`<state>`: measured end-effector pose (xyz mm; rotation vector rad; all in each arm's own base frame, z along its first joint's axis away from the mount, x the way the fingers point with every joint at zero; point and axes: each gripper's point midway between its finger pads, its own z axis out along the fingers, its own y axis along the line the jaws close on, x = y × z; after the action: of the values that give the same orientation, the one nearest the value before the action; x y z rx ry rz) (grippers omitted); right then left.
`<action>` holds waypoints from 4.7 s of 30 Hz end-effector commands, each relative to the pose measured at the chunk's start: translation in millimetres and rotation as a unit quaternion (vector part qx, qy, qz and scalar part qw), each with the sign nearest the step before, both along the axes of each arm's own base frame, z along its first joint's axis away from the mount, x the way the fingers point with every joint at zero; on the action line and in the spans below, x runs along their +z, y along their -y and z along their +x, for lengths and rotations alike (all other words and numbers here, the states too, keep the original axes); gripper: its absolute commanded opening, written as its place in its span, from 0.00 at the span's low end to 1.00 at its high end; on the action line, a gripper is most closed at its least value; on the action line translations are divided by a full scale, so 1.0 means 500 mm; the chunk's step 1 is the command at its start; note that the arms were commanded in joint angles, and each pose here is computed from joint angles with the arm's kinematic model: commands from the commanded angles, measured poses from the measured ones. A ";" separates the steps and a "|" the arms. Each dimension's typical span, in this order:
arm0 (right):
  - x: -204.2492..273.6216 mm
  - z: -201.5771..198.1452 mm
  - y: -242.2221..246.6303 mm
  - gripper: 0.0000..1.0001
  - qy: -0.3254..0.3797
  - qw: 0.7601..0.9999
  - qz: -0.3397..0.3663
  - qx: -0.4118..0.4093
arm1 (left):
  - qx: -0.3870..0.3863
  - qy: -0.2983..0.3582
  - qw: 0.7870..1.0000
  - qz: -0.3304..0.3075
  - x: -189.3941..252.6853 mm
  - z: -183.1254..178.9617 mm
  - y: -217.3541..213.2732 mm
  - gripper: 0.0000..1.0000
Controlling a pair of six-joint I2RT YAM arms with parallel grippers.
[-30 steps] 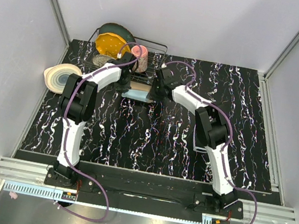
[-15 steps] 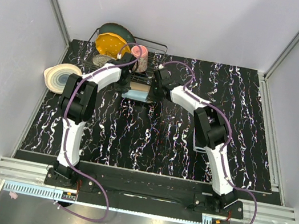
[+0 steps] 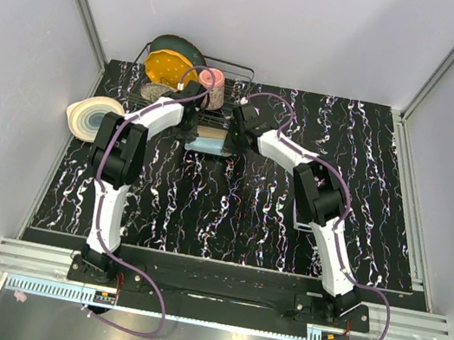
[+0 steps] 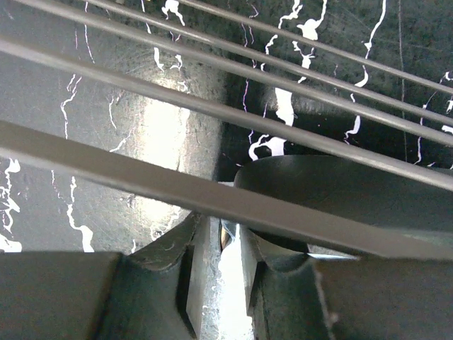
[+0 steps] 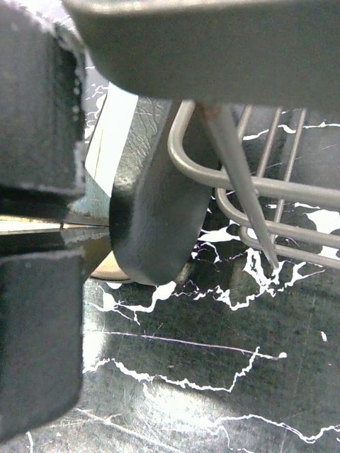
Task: Organize the sunglasses
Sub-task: Place the folded cleaning cloth in the sunglasses case, then move the opened sunglasses case to the center of the board, then smooth out the folded cleaning cloth near the sunglasses case.
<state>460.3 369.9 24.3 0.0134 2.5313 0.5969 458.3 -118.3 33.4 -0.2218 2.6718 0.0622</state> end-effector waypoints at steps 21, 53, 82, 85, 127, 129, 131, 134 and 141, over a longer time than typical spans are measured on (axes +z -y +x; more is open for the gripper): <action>0.086 0.006 0.045 0.00 0.045 0.996 -0.013 -0.076 | 0.008 0.031 0.999 -0.013 0.018 0.011 0.002 0.42; 0.167 0.012 0.056 0.33 0.072 0.993 -0.003 -0.092 | 0.001 0.032 0.999 -0.013 0.005 0.001 0.008 0.33; 0.052 -0.054 0.041 0.21 0.031 0.999 -0.008 0.006 | -0.026 0.006 0.997 -0.079 -0.015 -0.078 0.060 0.35; 0.037 -0.057 0.053 0.21 0.029 0.999 -0.024 0.003 | -0.032 -0.002 0.995 -0.095 -0.018 -0.087 0.074 0.36; 0.099 -0.045 0.059 0.21 0.079 0.997 0.006 0.009 | -0.024 0.000 0.999 -0.042 -0.024 -0.158 0.120 0.22; 0.083 -0.051 0.061 0.21 0.070 0.997 -0.001 0.012 | -0.026 0.001 0.999 -0.043 -0.022 -0.157 0.123 0.23; 0.065 -0.056 0.067 0.20 0.059 0.998 -0.009 0.011 | -0.026 0.003 0.999 -0.044 -0.019 -0.156 0.125 0.24; 0.040 -0.067 0.078 0.19 0.045 0.999 -0.022 0.009 | -0.025 0.007 0.999 -0.046 -0.014 -0.156 0.126 0.25; -0.001 -0.081 0.112 0.16 0.025 0.998 -0.057 -0.015 | -0.027 0.019 0.998 -0.047 -0.001 -0.154 0.127 0.28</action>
<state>417.9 327.4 35.5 -0.0397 2.4896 0.5166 387.6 -180.8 19.8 -0.1973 2.6559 -0.0866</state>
